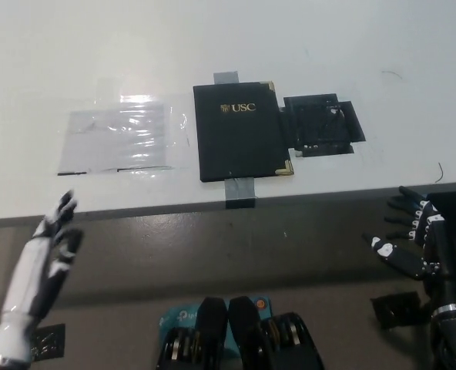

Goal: The robot uses its left hand to push the cover of the diary kept in the middle of the desk towards the right to close it

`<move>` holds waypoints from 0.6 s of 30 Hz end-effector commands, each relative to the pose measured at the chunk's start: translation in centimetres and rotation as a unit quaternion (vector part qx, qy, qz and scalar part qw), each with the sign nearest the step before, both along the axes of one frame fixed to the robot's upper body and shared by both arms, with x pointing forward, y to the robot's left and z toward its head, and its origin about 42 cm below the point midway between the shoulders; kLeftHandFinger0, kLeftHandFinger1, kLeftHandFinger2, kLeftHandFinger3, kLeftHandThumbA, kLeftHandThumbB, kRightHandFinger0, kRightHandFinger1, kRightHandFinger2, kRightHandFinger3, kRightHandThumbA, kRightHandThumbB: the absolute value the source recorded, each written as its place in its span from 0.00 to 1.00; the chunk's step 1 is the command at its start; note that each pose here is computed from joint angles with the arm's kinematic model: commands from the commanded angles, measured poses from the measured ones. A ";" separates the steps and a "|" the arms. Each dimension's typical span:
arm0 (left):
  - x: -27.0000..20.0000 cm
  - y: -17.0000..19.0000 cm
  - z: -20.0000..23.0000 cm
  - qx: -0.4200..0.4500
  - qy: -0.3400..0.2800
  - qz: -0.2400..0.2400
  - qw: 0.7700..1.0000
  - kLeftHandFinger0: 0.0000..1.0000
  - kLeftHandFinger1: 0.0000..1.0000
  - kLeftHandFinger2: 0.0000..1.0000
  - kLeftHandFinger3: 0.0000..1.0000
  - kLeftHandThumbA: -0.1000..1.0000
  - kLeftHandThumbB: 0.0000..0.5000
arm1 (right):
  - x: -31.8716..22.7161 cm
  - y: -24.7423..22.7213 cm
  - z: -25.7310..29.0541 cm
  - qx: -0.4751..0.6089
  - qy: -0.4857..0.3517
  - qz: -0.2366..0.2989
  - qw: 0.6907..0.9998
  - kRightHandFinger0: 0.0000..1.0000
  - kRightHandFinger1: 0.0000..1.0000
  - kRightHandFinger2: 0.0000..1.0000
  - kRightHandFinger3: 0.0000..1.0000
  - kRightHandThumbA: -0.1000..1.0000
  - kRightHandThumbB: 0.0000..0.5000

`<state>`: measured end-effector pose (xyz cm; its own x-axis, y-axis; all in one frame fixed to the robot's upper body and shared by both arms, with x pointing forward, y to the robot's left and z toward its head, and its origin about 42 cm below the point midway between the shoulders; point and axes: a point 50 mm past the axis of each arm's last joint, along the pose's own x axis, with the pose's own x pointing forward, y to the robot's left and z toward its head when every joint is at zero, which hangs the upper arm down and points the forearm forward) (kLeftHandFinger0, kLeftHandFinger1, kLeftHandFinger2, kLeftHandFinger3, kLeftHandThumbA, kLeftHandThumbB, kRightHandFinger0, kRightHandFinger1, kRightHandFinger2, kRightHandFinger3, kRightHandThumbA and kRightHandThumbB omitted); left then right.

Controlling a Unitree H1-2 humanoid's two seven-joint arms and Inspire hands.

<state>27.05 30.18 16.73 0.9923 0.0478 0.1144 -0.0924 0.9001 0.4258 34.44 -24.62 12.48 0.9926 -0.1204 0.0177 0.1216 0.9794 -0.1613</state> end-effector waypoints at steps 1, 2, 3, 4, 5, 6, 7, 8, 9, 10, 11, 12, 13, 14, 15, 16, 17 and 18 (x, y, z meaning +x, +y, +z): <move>-1.0 4.0 -3.9 -0.100 -0.041 0.016 0.994 0.82 0.88 0.87 0.93 1.00 0.35 | 1.0 -0.1 2.2 -0.006 -0.048 0.009 0.999 0.46 0.62 0.73 0.86 0.88 0.18; -1.0 4.3 -4.5 -0.101 -0.036 0.022 0.994 0.80 0.88 0.87 0.93 1.00 0.37 | 1.0 -0.1 2.3 -0.005 -0.048 0.009 0.999 0.46 0.62 0.73 0.86 0.88 0.18; -1.1 4.6 -5.1 -0.101 -0.028 0.031 0.994 0.80 0.88 0.88 0.93 1.00 0.39 | 1.1 0.0 2.3 -0.006 -0.048 0.008 0.999 0.45 0.62 0.73 0.85 0.89 0.18; -1.2 4.8 -5.4 -0.097 -0.024 0.034 0.994 0.80 0.89 0.89 0.94 1.00 0.39 | 1.1 0.0 2.4 -0.006 -0.048 0.008 0.999 0.45 0.61 0.72 0.85 0.89 0.18; -1.2 5.0 -5.8 -0.104 -0.017 0.043 0.994 0.77 0.87 0.87 0.93 1.00 0.48 | 1.1 0.0 2.4 -0.016 -0.051 0.009 0.999 0.45 0.61 0.72 0.85 0.89 0.16; -1.1 5.2 -6.1 -0.107 -0.012 0.046 0.993 0.77 0.87 0.87 0.92 1.00 0.56 | 1.2 0.0 2.4 -0.013 -0.051 0.008 0.999 0.45 0.62 0.72 0.85 0.89 0.14; -1.0 5.3 -6.3 -0.118 -0.010 0.047 0.992 0.78 0.88 0.87 0.92 1.00 0.61 | 1.2 0.0 2.4 -0.005 -0.050 0.005 0.999 0.45 0.62 0.73 0.85 0.87 0.15; -0.7 5.5 -6.2 -0.127 -0.010 0.048 0.991 0.76 0.87 0.86 0.92 1.00 0.63 | 1.3 0.1 2.4 -0.001 -0.051 0.003 0.999 0.45 0.62 0.73 0.85 0.86 0.15; -0.6 5.5 -6.2 -0.129 -0.011 0.049 0.990 0.75 0.86 0.86 0.92 1.00 0.61 | 1.3 0.1 2.4 -0.002 -0.051 0.003 0.999 0.46 0.63 0.74 0.86 0.87 0.16; -0.6 5.5 -6.3 -0.131 -0.011 0.051 0.990 0.75 0.86 0.85 0.92 1.00 0.61 | 1.3 0.1 2.3 -0.004 -0.051 0.004 0.999 0.46 0.63 0.74 0.86 0.88 0.16; -0.5 5.5 -6.4 -0.143 -0.010 0.056 0.988 0.73 0.85 0.85 0.91 1.00 0.65 | 1.3 0.1 2.4 -0.003 -0.051 0.003 0.999 0.46 0.63 0.74 0.86 0.88 0.16; -0.6 5.5 -6.4 -0.157 -0.010 0.057 0.986 0.73 0.85 0.84 0.91 1.00 0.63 | 1.2 0.2 2.5 -0.003 -0.051 0.003 0.999 0.45 0.63 0.74 0.86 0.88 0.16; -0.6 5.5 -6.3 -0.159 -0.009 0.059 0.985 0.72 0.84 0.83 0.91 1.00 0.62 | 1.2 0.2 2.5 -0.004 -0.053 0.004 0.999 0.45 0.63 0.74 0.86 0.88 0.16; -0.6 5.4 -6.2 -0.162 -0.008 0.061 0.985 0.72 0.84 0.83 0.91 1.00 0.60 | 1.2 0.2 2.5 -0.007 -0.053 0.003 0.999 0.44 0.63 0.74 0.86 0.88 0.16; -0.5 5.5 -6.1 -0.161 -0.008 0.060 0.985 0.72 0.83 0.83 0.91 1.00 0.61 | 1.3 0.2 2.4 -0.006 -0.053 0.002 0.999 0.44 0.63 0.73 0.86 0.89 0.18; -0.3 5.5 -6.0 -0.161 -0.009 0.057 0.985 0.72 0.83 0.83 0.90 1.00 0.63 | 1.3 0.2 2.4 -0.003 -0.053 0.000 0.999 0.44 0.63 0.73 0.85 0.89 0.17; -0.4 5.5 -6.0 -0.161 -0.008 0.057 0.985 0.72 0.84 0.83 0.90 1.00 0.66 | 1.3 0.2 2.4 -0.004 -0.053 0.000 0.999 0.43 0.62 0.73 0.85 0.89 0.19; -0.4 5.4 -5.9 -0.160 -0.008 0.058 0.985 0.72 0.84 0.83 0.90 1.00 0.66 | 1.4 0.2 2.4 -0.005 -0.052 0.000 0.999 0.43 0.62 0.73 0.85 0.89 0.19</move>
<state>26.12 35.15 9.16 0.9763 0.2165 -0.0033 -0.2131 0.9633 0.1630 34.81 -24.51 12.92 0.9924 -0.1183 0.0334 0.1221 0.9795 -0.1603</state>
